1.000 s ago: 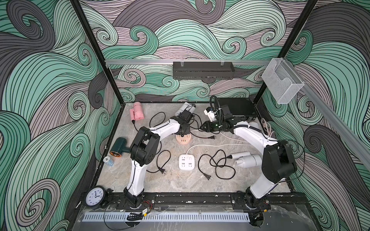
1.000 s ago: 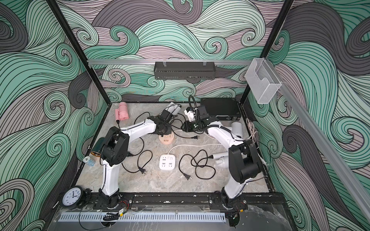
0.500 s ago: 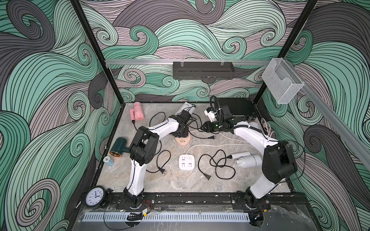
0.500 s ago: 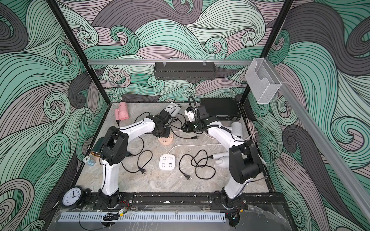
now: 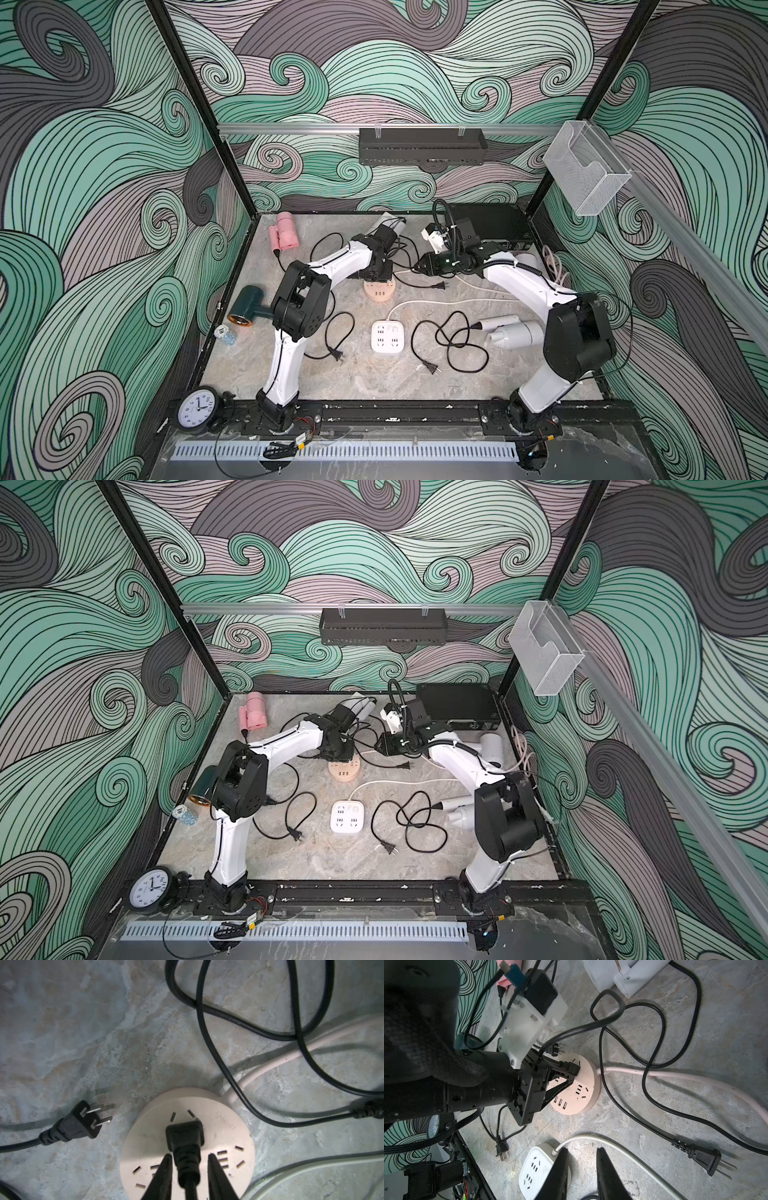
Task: Charge the blow dryers
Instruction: Insert the plug into the socket.
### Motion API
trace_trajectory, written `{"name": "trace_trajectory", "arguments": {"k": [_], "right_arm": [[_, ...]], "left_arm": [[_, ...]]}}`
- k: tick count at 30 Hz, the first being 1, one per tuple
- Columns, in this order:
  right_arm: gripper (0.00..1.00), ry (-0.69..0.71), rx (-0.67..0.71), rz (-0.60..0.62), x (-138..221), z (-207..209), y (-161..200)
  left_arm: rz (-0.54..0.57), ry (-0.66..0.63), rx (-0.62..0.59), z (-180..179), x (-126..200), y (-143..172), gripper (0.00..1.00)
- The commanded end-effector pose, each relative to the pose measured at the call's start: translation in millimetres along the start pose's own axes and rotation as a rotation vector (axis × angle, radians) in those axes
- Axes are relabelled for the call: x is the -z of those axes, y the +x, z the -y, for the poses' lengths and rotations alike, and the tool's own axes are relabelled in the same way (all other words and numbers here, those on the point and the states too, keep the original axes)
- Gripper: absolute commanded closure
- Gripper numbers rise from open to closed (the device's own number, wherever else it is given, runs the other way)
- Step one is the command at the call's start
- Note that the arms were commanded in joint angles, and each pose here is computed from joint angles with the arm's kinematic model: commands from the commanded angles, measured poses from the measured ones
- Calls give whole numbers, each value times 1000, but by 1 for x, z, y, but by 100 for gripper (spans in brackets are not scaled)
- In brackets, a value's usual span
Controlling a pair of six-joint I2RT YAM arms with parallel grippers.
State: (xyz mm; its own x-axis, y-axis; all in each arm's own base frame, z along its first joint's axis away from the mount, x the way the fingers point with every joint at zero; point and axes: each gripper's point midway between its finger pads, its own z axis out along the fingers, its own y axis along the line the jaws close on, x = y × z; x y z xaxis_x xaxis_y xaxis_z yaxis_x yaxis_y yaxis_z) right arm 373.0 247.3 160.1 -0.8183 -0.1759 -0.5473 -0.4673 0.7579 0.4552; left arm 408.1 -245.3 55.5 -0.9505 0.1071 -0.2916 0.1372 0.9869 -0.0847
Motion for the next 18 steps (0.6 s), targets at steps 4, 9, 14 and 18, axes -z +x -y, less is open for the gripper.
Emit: {"name": "trace_trajectory", "arguments": {"k": [4,9,14,18], "right_arm": [[67,1,108,90,21,-26,-17],[68,-5,129,48,24,-35,-19],[63,-25,160,85,30,-50,-27],[63,-34,177,66,27,-57,-36]], "left_arm": [[-37,50,-61,4,22,8,64],[-61,162,-128,11,47,25,63],[-91,288,-123,6,65,42,62],[-66,340,-74,-7,76,45,57]]}}
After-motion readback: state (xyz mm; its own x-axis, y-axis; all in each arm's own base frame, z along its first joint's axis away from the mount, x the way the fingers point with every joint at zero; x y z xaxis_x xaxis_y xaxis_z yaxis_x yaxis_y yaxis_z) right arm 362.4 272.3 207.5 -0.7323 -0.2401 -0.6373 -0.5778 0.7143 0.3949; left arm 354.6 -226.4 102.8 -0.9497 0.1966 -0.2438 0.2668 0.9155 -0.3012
